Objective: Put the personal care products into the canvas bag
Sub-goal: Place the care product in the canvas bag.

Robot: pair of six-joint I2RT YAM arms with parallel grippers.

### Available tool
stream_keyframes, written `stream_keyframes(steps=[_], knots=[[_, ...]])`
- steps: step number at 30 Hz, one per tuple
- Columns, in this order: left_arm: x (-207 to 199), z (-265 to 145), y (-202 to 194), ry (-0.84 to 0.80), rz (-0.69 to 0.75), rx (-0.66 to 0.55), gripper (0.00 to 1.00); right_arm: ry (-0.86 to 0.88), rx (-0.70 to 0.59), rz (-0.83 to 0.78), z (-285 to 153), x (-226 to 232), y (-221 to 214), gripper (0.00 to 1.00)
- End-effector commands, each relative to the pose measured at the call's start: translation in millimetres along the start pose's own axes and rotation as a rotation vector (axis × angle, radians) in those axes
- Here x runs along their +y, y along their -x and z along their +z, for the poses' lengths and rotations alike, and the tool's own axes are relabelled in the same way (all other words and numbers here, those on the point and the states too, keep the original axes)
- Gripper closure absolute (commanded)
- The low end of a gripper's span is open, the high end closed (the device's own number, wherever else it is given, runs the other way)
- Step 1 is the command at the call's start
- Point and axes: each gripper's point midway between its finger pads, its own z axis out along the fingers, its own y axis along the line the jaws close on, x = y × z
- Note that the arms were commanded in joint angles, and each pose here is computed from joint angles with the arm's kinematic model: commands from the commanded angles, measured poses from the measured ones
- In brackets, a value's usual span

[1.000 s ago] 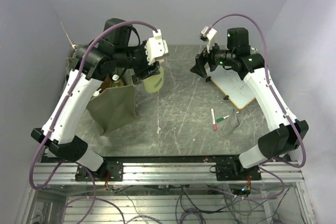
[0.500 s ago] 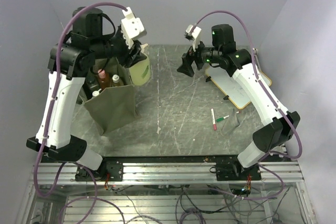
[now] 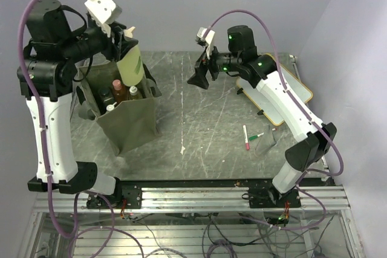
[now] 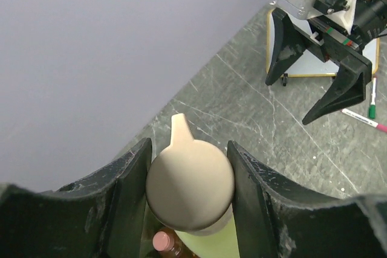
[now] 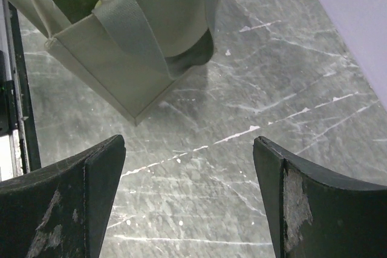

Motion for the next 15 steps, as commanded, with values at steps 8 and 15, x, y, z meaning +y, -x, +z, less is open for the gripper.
stream_keyframes(steps=[8, 15], knots=[[41, -47, 10, 0.240, 0.040, -0.043, 0.93, 0.127, -0.126, -0.063, 37, 48, 62, 0.13], [46, -60, -24, 0.314, -0.015, 0.043, 0.93, 0.231, -0.156, -0.148, 68, 99, 85, 0.17]])
